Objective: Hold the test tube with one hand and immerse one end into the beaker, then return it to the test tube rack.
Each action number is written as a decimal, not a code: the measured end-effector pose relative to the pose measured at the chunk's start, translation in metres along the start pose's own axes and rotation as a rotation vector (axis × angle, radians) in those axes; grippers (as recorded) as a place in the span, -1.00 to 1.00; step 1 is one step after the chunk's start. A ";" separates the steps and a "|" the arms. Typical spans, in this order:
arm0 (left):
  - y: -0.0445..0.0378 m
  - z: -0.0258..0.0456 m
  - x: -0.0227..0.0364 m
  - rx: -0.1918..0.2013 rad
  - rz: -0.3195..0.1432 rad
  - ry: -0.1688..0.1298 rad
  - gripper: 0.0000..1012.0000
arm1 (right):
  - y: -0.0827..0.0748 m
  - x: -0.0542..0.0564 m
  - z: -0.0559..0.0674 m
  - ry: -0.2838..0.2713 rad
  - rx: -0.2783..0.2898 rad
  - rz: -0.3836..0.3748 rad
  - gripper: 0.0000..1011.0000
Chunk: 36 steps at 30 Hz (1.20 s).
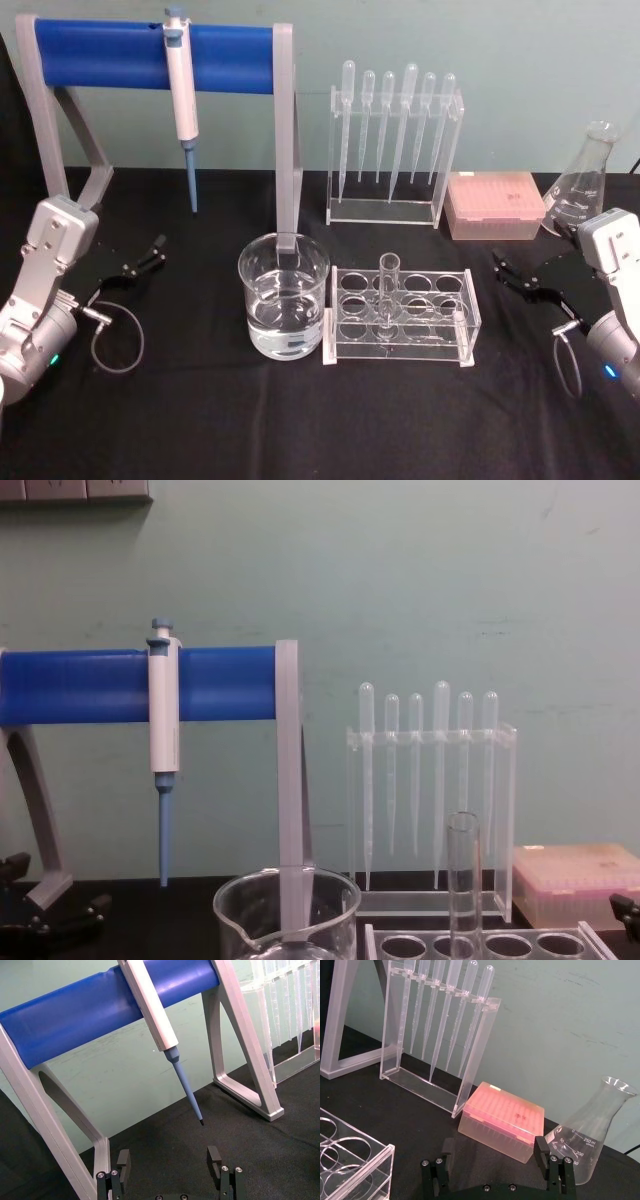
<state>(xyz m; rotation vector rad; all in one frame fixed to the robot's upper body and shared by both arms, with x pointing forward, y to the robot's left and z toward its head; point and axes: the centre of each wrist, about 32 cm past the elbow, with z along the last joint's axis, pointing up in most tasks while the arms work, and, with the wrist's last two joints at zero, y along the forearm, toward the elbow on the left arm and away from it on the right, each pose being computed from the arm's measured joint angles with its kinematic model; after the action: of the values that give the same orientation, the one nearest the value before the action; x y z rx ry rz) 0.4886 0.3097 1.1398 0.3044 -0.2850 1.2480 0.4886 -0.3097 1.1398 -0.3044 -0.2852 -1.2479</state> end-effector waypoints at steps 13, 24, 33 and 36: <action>0.0000 0.0000 0.0000 0.000 0.000 0.000 0.98 | 0.000 0.000 0.000 0.000 0.000 0.000 0.98; 0.0000 0.0000 0.0000 0.000 0.000 0.000 0.98 | 0.000 0.000 0.000 0.000 0.000 0.000 0.98; 0.0000 0.0000 0.0000 0.000 0.000 0.000 0.98 | 0.000 0.000 0.000 0.000 0.000 0.000 0.98; 0.0000 0.0000 0.0000 0.000 0.000 0.000 0.98 | 0.000 0.000 0.000 0.000 0.000 0.000 0.98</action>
<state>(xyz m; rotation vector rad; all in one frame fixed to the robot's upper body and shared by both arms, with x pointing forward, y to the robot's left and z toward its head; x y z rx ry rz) 0.4886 0.3097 1.1398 0.3045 -0.2850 1.2479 0.4886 -0.3097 1.1398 -0.3044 -0.2851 -1.2480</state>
